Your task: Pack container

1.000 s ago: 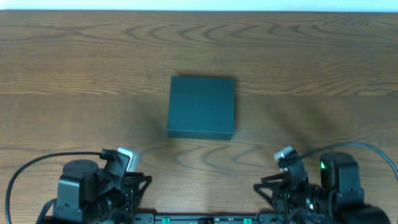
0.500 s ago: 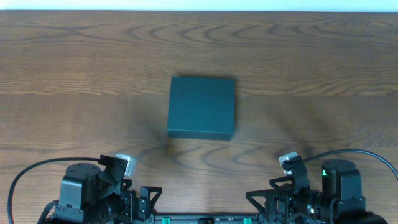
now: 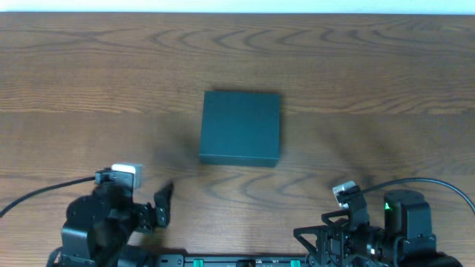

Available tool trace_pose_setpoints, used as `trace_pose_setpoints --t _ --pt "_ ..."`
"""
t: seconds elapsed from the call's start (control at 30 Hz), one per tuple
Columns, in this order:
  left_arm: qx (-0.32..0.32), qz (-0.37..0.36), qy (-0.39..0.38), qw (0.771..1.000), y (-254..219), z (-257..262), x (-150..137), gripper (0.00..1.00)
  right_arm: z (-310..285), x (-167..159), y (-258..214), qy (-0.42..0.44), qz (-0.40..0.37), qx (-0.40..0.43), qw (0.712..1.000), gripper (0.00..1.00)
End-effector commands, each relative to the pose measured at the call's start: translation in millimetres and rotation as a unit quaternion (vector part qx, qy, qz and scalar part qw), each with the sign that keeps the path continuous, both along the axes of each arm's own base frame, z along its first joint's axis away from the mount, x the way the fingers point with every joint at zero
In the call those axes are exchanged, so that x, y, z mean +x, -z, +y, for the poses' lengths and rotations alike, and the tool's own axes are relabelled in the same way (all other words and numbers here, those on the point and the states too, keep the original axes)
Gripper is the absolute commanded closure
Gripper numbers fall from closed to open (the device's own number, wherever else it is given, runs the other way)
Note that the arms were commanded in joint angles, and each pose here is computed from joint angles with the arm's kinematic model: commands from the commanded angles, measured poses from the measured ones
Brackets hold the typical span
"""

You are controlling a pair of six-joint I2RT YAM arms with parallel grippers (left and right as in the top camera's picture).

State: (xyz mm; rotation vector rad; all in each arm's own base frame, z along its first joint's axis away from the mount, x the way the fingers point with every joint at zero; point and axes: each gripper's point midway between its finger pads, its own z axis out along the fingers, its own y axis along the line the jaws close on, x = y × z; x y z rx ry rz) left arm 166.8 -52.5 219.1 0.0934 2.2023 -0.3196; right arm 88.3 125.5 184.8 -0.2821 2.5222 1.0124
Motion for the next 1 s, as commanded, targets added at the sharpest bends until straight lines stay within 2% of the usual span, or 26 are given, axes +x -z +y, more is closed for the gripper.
trace_pose_setpoints --t 0.0,0.3,0.63,0.97 --pt "0.074 -0.018 -0.104 0.992 26 44 8 0.05 1 -2 0 -0.001 0.005 0.004 1.0 0.01" --pt "0.06 -0.073 -0.15 0.984 93 56 24 0.05 1 -2 0 -0.001 0.005 0.004 1.0 0.01" --pt "0.046 -0.039 -0.164 0.985 136 55 30 0.05 1 -2 0 -0.001 0.005 0.004 1.0 0.01" --pt "0.044 -0.032 -0.156 0.986 140 52 29 0.04 1 -2 0 -0.001 0.005 0.004 1.0 0.01"
